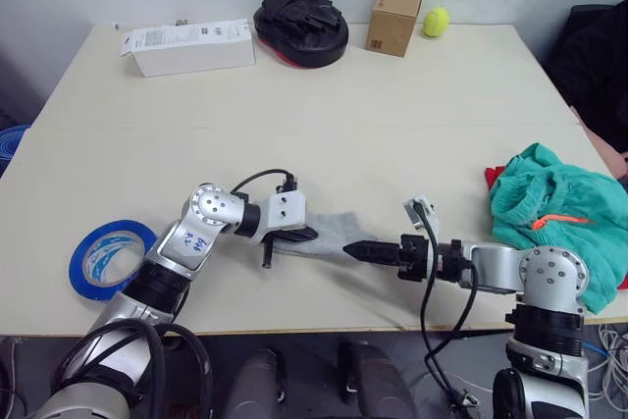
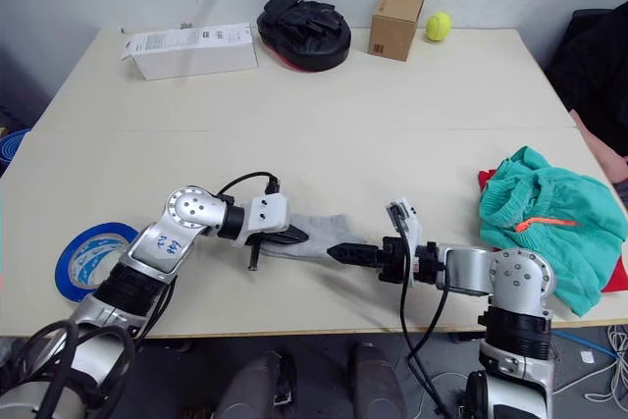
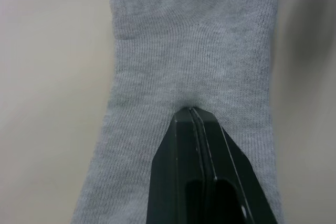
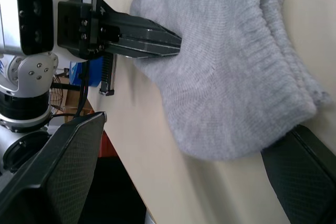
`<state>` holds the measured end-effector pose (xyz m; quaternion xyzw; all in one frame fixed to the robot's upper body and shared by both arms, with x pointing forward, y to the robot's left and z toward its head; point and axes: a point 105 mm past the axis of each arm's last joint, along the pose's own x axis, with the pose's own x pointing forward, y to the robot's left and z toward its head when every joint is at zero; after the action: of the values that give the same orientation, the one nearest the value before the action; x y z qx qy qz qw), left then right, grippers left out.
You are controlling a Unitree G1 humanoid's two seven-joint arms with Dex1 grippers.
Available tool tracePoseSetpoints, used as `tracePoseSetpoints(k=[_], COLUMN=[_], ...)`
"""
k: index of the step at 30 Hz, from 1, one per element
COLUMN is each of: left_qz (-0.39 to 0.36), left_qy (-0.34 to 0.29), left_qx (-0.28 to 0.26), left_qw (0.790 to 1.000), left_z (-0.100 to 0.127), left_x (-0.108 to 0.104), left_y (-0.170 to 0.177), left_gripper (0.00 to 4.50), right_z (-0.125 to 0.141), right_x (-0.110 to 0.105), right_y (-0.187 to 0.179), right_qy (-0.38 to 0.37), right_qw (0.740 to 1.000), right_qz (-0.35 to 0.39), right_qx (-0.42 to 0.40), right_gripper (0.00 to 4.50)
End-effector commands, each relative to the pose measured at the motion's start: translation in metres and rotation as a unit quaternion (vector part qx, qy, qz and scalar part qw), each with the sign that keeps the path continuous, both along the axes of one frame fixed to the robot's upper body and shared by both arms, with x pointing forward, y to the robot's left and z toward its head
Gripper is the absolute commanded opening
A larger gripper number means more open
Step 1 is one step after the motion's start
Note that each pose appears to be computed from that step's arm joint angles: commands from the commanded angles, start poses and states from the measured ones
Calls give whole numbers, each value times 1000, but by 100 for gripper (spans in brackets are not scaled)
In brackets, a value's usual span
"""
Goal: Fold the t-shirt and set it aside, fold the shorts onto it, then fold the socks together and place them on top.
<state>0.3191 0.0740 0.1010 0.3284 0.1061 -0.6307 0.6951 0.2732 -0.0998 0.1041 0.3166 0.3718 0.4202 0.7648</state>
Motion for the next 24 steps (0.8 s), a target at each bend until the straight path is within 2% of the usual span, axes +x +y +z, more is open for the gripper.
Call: tracePoseSetpoints(k=[1,2,5,16,17,24], left_qz=[2,3,6,16,17,19], left_qy=[17,17,15,16,16,17], left_qx=[27,27,27,18,17,-6], left_qw=[999,999,1000,1000,1000,1000], left_z=[-15,-15,-14,-11,-11,-4], left_x=[-2,-2,0,2,3,5], left_y=[5,5,6,7,7,-4], left_gripper=[0,0,0,0,0,0], right_z=[-5,-5,-5,0,1,12], right_x=[8,9,10,11,11,13], right_y=[-2,-2,-2,-3,-3,-7], right_qy=[14,14,13,-13,-17,-59], right_qw=[999,999,999,999,999,997], right_qz=[-31,-34,-38,-38,-36,-24], right_qx=[-12,-13,-16,-30,-31,-50], right_gripper=[448,448,390,18,3,3])
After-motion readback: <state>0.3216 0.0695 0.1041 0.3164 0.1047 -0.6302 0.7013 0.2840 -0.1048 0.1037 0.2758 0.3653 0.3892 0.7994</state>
